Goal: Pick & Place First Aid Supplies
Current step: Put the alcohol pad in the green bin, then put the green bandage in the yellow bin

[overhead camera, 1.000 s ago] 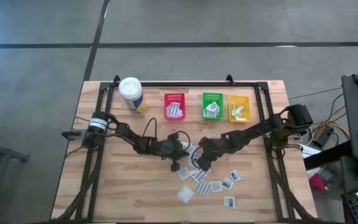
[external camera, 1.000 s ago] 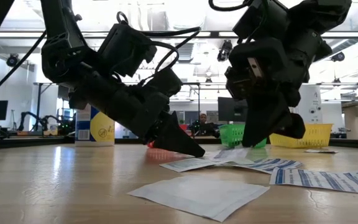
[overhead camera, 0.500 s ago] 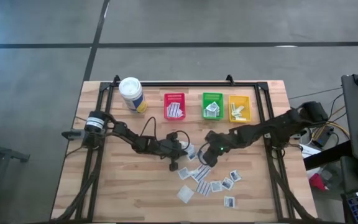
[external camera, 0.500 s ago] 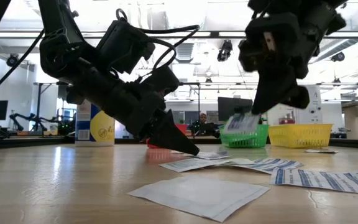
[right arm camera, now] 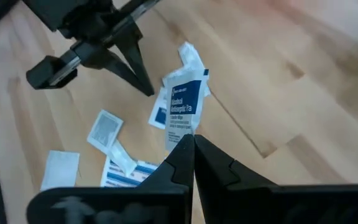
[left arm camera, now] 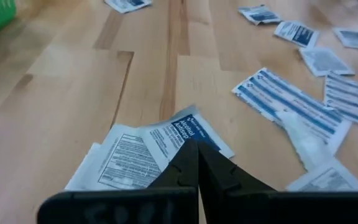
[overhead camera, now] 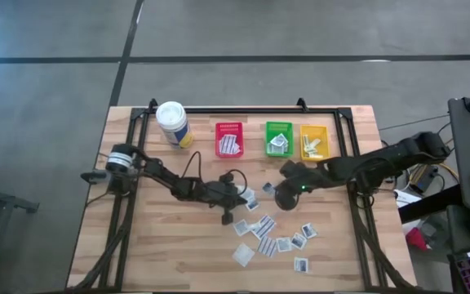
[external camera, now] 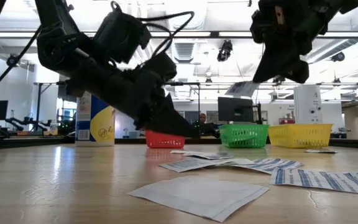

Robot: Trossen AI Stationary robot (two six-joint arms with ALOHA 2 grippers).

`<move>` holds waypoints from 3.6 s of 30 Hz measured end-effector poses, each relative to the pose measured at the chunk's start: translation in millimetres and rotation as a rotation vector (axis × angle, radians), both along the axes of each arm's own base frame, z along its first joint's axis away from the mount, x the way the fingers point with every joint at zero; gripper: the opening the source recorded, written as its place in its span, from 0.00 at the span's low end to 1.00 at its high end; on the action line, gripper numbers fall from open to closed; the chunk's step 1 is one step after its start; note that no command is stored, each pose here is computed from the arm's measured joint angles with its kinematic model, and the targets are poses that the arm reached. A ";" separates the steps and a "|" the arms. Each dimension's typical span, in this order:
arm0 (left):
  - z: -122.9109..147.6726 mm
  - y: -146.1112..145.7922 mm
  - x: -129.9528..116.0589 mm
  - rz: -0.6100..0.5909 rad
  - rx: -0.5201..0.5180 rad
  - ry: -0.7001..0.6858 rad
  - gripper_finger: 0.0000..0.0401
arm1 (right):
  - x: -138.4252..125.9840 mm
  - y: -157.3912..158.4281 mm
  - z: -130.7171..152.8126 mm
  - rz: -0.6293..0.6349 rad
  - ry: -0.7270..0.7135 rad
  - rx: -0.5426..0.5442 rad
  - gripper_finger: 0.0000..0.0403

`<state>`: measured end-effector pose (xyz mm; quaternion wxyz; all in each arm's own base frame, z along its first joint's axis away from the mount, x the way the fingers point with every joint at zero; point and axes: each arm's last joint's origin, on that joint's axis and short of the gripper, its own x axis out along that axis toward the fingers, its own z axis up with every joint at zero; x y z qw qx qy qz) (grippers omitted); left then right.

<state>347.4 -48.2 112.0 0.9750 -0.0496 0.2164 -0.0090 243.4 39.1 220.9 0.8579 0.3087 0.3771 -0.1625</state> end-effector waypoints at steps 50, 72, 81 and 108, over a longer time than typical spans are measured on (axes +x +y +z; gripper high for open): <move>61.9 17.6 -126.2 -0.030 -0.031 -0.180 0.00 | -21.9 -114.7 28.1 -0.291 -0.046 -0.355 0.02; 61.0 17.7 -126.5 -0.027 -0.036 -0.175 0.00 | -38.1 -143.3 -33.5 -0.533 -0.039 -0.174 0.02; 60.6 17.7 -126.6 -0.027 -0.038 -0.172 0.00 | -35.6 -142.7 -56.7 -0.528 -0.019 -0.110 0.02; 60.5 17.8 -126.7 -0.027 -0.033 -0.171 0.00 | -22.4 -148.3 -52.4 -0.514 -0.045 -0.136 0.22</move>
